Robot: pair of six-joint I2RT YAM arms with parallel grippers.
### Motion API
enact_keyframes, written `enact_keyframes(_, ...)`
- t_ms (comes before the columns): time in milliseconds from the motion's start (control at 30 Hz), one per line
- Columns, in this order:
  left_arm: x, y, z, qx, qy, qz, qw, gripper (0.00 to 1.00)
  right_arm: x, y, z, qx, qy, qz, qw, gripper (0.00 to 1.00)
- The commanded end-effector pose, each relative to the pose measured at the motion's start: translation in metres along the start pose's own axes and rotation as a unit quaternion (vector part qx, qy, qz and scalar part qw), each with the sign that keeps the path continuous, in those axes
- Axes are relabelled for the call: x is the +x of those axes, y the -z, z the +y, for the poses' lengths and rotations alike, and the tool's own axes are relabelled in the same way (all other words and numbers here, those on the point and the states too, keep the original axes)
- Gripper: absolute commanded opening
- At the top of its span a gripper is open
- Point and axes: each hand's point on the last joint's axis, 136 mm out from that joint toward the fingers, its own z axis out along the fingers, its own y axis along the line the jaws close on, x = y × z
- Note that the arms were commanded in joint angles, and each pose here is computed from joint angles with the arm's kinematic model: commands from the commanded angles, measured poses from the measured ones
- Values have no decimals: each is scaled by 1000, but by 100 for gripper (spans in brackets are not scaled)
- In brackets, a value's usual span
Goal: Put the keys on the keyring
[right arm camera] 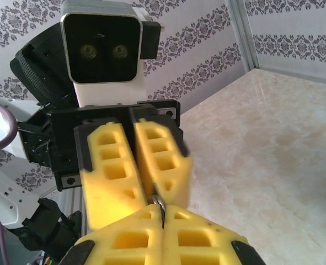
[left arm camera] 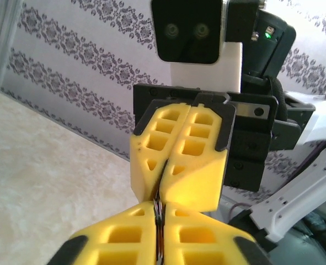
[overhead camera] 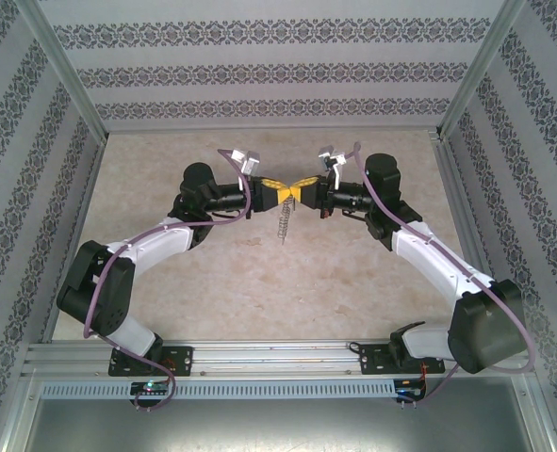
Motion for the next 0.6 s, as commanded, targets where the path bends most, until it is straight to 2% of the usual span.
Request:
enact_keyframes(0, -15, -4, -19, 24, -42, -8, 999, 0, -1, -2, 6, -11, 20, -2, 1000, 0)
enact_keyframes(200, -21, -2, -26, 27, -58, -17, 998, 0, -3, 5, 4, -3, 20, -7, 1000, 0)
enact_keyframes(233, -23, -2, -28, 28, -61, -19, 998, 0, -4, 7, 2, 2, 18, -11, 1000, 3)
enact_keyframes(267, -25, -2, -29, 27, -63, -19, 997, 0, -6, 10, 0, 8, 15, -15, 1000, 19)
enact_keyframes(333, -27, -2, -31, 28, -67, -18, 997, 0, -9, 19, -4, 18, 15, -28, 999, 33)
enact_keyframes(433, -29, -2, -34, 31, -71, -12, 997, 0, -10, 29, -6, 31, 12, -39, 999, 41)
enact_keyframes(567, -30, -2, -37, 33, -80, -6, 996, 0, -7, 39, -2, 36, 14, -44, 998, 46)
